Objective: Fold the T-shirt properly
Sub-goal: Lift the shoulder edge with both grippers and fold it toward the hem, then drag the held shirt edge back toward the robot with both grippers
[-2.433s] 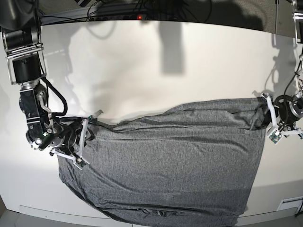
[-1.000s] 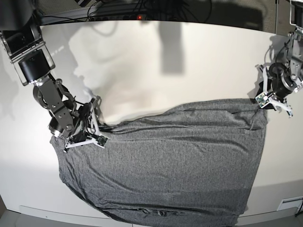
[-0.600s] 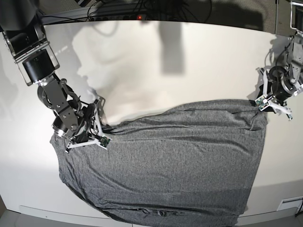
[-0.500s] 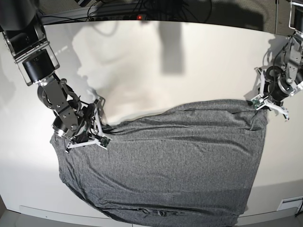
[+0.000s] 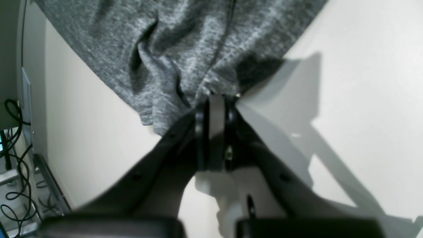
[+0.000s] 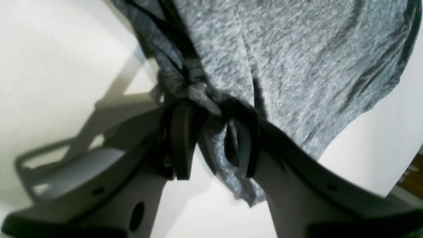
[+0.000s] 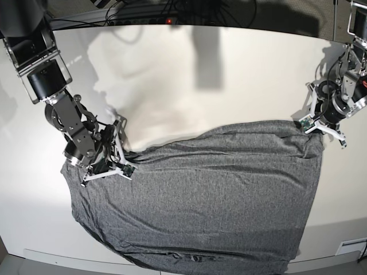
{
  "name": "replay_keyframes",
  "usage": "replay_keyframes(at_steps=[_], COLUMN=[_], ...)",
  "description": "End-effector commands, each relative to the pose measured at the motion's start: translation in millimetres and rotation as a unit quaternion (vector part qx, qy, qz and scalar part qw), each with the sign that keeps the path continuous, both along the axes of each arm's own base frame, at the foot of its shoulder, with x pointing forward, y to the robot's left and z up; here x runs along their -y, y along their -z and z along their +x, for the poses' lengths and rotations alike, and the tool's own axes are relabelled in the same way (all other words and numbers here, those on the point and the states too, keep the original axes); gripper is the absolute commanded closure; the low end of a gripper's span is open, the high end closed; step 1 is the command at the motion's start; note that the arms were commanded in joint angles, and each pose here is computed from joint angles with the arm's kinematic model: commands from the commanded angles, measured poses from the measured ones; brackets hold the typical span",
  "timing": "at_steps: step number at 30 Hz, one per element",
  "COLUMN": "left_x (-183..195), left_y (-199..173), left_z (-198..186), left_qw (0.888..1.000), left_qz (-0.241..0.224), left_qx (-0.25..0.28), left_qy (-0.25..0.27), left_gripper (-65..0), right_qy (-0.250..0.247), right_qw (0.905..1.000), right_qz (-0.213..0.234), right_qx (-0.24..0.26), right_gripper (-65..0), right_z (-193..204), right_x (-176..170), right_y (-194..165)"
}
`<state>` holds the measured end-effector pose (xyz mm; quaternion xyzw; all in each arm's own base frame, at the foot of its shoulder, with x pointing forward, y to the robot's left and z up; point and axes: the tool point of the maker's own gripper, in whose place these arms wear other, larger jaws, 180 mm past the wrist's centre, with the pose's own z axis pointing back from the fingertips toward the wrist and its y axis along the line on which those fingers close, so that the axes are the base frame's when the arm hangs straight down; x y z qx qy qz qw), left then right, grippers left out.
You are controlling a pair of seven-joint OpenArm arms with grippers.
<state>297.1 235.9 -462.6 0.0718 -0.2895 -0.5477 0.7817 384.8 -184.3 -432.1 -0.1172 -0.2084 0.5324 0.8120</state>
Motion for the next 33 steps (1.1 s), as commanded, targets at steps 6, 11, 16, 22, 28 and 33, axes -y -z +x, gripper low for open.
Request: replay_keyframes(at_steps=[6, 11, 16, 22, 28, 33], left_x=[-10.3, -4.4, -14.5, -24.8, -42.3, -39.7], left_y=[7.6, 4.3, -18.3, -75.9, -122.1, -139.0], left_z=[-11.1, -9.7, -2.6, 28.9, 57.2, 73.8], left_qw=[0.999, 0.999, 0.993, 0.977, 0.958, 0.952], left_qz=[0.027, -0.010, -0.074, -0.167, -0.216, -0.230], left_qx=[-0.032, -0.033, -0.036, 0.025, 0.091, 0.115], left_qy=[0.001, -0.021, -0.082, -0.133, -0.167, -0.167], left_gripper=[0.0, 0.0, 0.0, 0.0, 0.0, 0.0], right_qy=[0.004, 0.010, 0.011, 0.013, 0.040, 0.073], right_qw=[1.0000, 0.9999, 0.9996, 0.9990, 0.9966, 0.9909], right_qz=[0.004, 0.003, -0.005, 0.031, 0.057, 0.091], right_qx=[0.005, 0.011, 0.024, 0.030, 0.044, 0.067], right_gripper=[-10.1, 0.0, 0.0, 0.0, 0.0, 0.0], right_z=[8.3, 10.3, 13.4, 11.7, 20.7, 36.8], right_x=[6.0, 8.0, 18.8, 27.7, 37.0, 42.5], right_y=[-4.6, -5.6, -14.8, -41.6, -61.2, -79.1])
